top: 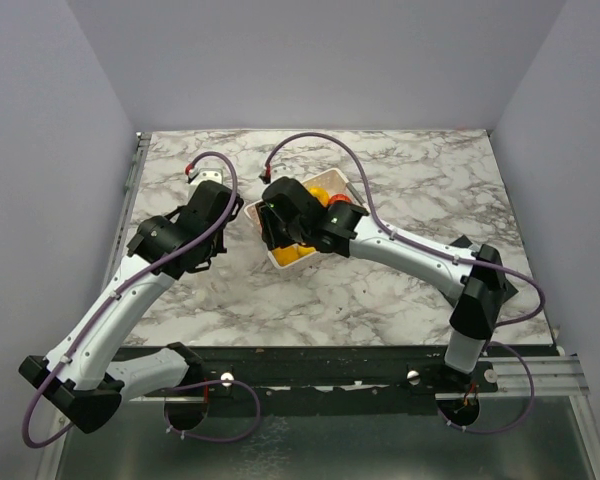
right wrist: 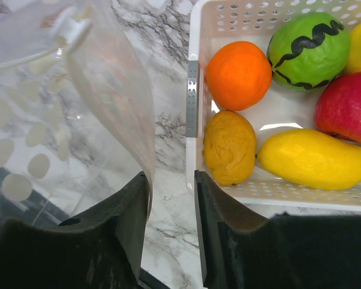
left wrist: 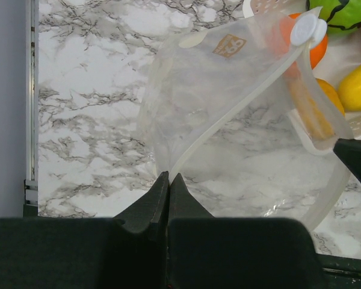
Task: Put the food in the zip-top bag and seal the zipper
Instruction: Open the zipper of the food storage bag.
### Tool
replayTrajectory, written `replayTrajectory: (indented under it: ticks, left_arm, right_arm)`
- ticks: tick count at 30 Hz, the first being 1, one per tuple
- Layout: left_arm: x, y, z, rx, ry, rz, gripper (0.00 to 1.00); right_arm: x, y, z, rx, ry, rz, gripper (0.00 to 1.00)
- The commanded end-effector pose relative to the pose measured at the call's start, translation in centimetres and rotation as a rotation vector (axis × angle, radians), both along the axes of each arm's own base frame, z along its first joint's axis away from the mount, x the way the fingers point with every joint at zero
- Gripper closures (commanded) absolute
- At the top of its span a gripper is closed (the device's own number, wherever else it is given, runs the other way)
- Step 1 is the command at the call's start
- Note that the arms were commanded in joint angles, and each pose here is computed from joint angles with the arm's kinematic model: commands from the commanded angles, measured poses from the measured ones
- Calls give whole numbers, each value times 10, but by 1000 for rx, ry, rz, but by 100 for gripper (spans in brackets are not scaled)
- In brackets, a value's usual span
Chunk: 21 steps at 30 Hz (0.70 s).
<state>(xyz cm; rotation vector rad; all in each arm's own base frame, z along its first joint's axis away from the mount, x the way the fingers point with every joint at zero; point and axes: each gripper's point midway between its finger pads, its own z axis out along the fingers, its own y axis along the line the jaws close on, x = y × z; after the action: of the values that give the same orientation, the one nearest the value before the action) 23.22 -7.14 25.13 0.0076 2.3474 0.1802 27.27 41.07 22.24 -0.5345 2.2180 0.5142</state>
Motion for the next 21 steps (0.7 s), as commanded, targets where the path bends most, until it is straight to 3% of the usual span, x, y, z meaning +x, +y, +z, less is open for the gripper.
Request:
replayTrajectory:
  ticks: [1, 9, 21]
  left_arm:
    - [8, 4, -2, 40, -24, 15, 100]
    - [15, 2, -2, 47, -38, 18, 100]
    - [19, 5, 6, 63, -69, 26, 100]
  right_arm:
    - [-5, -13, 48, 75, -45, -2, 51]
    - [-10, -61, 55, 62, -69, -139, 45]
    - [-3, -122, -24, -65, 108, -462, 39]
